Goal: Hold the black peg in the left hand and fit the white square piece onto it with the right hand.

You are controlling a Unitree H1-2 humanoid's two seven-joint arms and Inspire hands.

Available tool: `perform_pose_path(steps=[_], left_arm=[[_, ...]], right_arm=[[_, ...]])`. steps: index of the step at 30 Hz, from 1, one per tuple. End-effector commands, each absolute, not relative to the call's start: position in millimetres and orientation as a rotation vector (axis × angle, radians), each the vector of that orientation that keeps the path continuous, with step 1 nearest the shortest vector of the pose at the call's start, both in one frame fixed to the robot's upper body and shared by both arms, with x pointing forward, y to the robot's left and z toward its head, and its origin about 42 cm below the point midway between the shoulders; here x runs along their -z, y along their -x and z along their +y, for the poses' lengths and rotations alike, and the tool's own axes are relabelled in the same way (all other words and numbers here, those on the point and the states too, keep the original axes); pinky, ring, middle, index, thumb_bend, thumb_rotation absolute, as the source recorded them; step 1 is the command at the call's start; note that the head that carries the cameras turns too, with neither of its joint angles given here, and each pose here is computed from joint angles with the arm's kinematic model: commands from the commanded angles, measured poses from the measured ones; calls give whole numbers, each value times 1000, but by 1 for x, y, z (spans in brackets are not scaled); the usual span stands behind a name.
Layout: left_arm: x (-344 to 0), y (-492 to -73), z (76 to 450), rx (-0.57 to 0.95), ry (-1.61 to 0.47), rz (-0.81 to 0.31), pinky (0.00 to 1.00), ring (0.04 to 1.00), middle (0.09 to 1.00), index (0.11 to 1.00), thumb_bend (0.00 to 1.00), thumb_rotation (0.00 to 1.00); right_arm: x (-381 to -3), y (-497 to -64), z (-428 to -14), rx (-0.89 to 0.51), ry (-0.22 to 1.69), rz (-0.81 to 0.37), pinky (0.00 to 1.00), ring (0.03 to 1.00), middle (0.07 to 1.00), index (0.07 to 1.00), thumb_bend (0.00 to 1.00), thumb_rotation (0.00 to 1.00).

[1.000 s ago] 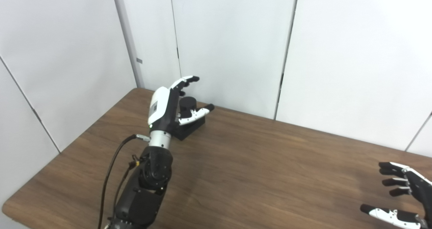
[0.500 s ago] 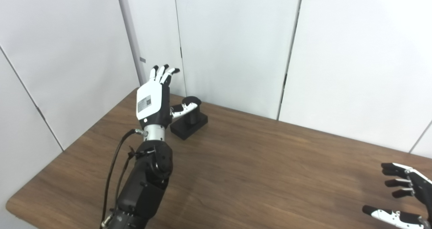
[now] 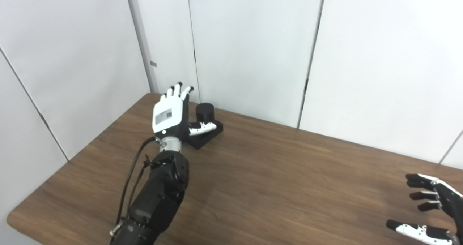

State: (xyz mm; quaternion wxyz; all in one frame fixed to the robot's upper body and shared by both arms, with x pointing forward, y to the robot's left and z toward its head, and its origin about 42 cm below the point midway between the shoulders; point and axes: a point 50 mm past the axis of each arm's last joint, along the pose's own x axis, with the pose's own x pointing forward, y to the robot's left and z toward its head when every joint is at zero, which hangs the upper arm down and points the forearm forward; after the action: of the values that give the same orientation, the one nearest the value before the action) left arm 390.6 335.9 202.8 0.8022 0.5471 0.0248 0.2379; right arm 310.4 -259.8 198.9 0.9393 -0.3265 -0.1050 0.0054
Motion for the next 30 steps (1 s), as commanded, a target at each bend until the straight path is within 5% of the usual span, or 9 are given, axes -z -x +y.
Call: perform_pose_path(steps=[1,16,30], left_arm=[[-233,-404,342,-560,-1212,-9,948,1000,1000,900,1000,550],[-221,-422,357,-548,-1273,111,900,1000,1000,919,1000,647],[-215,-426,366,-559,-1286,165,909,1000,1000,923,1000,629]], right_arm=[[-218,-312,-258,5,670,-286,537,646,725,723,763,0],[-220,-311,-258,4,670,-286,523,637,721,716,757,0],[-222,-308,-257,-3,670,-284,520,632,724,708,757,0]])
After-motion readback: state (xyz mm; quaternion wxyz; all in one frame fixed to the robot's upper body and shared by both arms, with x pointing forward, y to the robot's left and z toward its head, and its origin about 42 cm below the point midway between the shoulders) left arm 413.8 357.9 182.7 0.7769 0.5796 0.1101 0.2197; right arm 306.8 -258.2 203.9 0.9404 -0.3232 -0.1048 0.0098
